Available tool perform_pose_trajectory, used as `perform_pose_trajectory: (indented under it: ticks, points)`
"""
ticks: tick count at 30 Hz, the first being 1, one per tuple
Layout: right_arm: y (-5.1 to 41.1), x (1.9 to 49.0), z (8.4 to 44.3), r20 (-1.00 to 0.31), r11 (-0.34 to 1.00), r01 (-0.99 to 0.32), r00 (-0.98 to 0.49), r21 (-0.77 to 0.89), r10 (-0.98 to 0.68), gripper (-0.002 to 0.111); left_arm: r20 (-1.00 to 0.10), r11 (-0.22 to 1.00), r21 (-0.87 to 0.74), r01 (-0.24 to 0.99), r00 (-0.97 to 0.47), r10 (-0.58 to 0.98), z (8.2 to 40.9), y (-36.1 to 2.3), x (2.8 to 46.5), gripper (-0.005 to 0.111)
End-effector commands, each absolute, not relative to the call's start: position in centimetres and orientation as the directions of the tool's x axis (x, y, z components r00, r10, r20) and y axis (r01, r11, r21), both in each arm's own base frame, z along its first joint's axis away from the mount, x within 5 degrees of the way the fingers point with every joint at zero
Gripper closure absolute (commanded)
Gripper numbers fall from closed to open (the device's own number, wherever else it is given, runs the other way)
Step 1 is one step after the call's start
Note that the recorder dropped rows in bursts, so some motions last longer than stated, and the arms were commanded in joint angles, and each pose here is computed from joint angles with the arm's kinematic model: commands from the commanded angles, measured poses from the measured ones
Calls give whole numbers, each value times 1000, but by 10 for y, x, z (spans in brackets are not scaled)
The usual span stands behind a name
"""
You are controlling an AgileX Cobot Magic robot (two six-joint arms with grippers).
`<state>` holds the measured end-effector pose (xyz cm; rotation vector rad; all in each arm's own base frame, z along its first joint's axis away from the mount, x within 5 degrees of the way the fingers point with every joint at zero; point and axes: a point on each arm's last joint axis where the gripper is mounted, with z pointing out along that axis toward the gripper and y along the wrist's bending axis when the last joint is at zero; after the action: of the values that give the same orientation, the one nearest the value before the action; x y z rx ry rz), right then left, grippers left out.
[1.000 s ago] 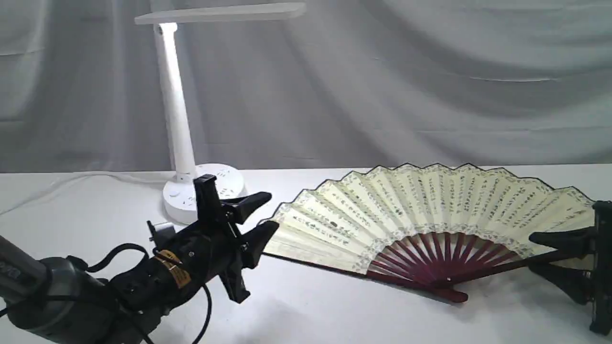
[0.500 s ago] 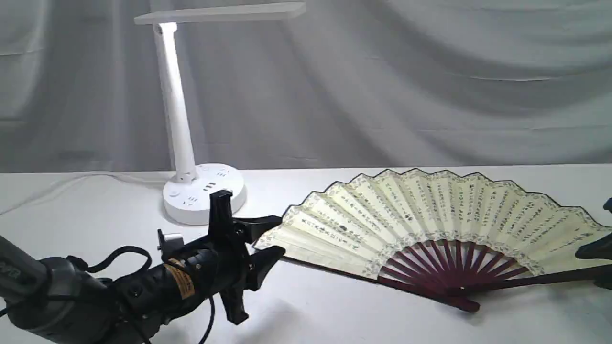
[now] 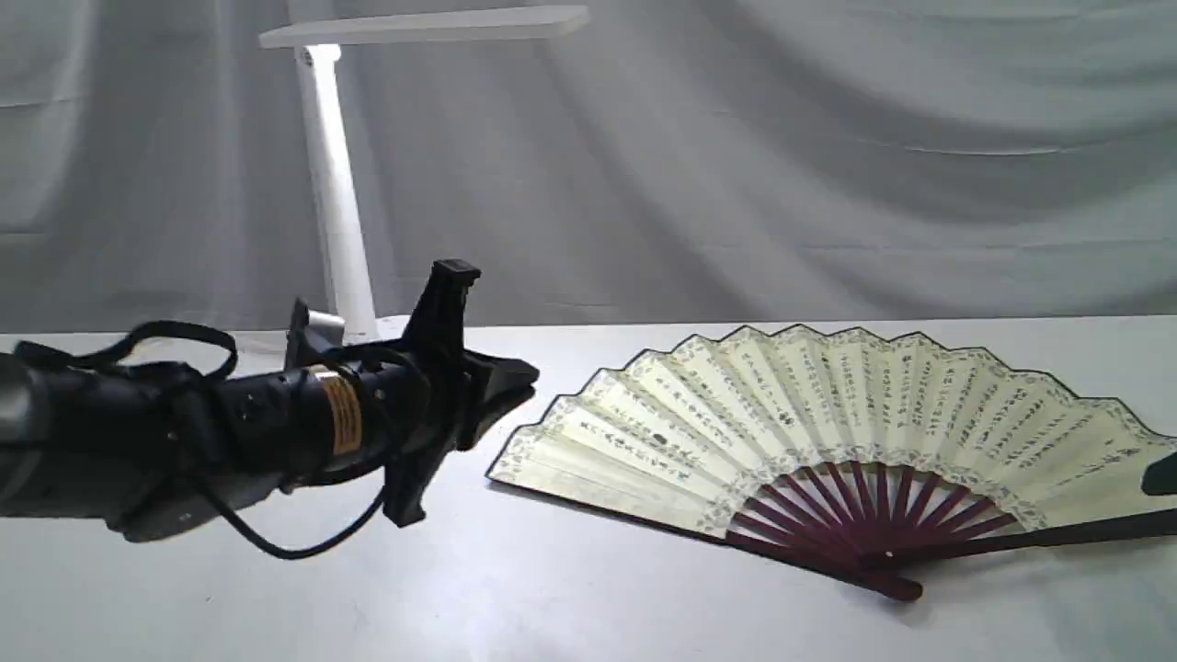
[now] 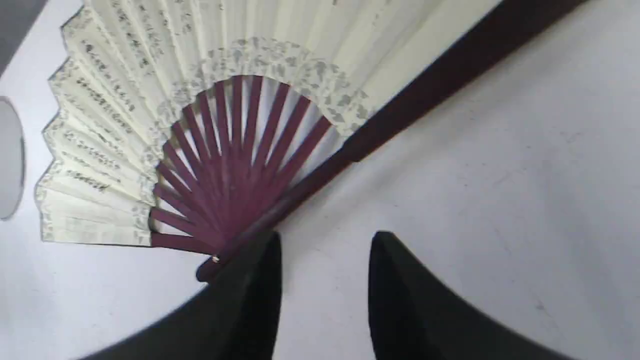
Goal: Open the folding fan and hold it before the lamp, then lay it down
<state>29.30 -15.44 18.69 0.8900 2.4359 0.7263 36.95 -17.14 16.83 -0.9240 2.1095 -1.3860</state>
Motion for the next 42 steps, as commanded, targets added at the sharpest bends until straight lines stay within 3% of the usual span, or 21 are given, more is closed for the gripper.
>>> perform_pose_trajectory:
  ticks: [1,9,17,19,21,26,34,38,42]
  points:
    - [-153,291,187,-234,686,468,-704,557,671,79,-149,434,-852,-293,-659,-737,183,-160,363,107]
    - [-112,316,187,-323,858,312,-830,407,455,79,-403,652,-678,-339,-571,-715,203,-130,354,107]
    - [-75,340,207,-345,951,133,-911,278,228,79,-685,858,-338,-387,-524,-506,223,-95,344,107]
    - [-71,341,208,-348,963,120,-916,240,201,82,-680,845,-271,-462,-530,-507,225,-82,339,107]
    - [-69,342,207,-344,971,120,-920,208,187,85,-657,855,-243,-457,-570,-492,226,-70,338,107]
    - [-71,340,206,-327,975,147,-924,169,196,88,-574,901,-211,-380,-698,-429,229,-48,332,107]
    - [-72,338,207,-316,978,140,-931,154,184,89,-420,994,-72,-87,-901,-109,234,-13,311,107]
    - [-70,333,204,-261,977,135,-949,164,175,89,-336,998,-32,-54,-940,-62,233,-1,302,107]
    - [-70,329,203,-219,980,122,-963,155,154,90,-355,998,-35,-43,-933,-53,234,-5,303,107]
